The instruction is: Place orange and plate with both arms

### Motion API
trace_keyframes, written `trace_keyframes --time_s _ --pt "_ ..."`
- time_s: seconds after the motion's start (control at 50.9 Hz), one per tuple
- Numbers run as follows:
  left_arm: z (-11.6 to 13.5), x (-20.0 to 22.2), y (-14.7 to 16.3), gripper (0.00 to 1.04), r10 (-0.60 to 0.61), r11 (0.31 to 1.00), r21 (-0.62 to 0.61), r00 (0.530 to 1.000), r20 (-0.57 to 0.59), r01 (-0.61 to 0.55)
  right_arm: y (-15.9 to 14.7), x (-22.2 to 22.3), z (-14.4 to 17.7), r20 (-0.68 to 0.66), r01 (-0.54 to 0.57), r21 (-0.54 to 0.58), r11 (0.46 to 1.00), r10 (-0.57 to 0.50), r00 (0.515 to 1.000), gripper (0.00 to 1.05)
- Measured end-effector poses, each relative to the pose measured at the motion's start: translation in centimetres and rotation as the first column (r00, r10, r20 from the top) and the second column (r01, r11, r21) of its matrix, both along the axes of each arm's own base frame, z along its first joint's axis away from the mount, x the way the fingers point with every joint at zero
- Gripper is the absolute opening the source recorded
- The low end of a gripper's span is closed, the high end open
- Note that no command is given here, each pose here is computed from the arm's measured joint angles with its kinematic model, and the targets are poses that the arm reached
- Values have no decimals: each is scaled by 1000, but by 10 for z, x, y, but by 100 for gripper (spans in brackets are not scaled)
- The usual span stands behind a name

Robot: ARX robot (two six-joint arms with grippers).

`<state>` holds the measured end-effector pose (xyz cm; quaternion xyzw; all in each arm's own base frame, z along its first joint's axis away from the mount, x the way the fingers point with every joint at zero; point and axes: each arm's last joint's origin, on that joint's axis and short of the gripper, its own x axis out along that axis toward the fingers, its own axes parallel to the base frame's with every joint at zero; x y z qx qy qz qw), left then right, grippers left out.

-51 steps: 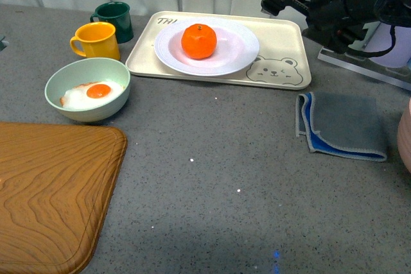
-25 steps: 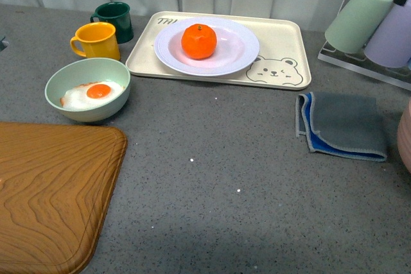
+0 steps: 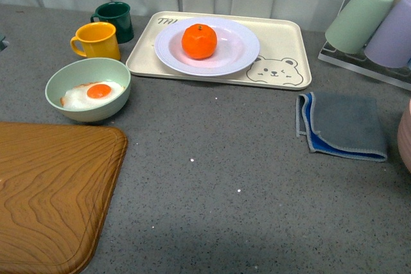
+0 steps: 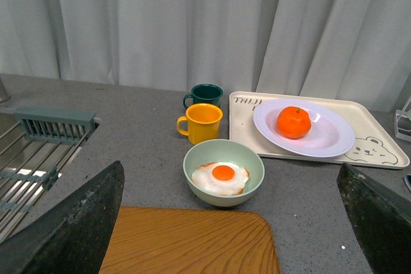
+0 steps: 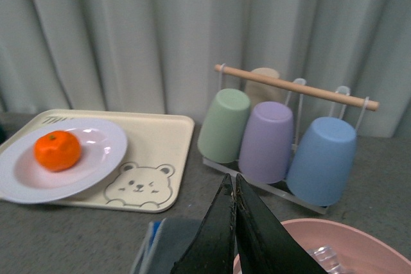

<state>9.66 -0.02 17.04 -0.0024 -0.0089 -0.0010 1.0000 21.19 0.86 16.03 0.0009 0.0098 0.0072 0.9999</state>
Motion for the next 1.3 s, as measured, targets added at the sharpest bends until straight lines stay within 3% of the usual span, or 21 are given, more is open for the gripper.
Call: trace_keyframes --time_s 0.373,1.297 --pt "0 0 0 98 0 1000 0 1000 0 0 -8 -47 2 7 14 1 1000 -15 1000 1" --pt "0 0 0 98 0 1000 0 1000 0 0 -8 -89 8 26 14 1 1000 -15 1000 1"
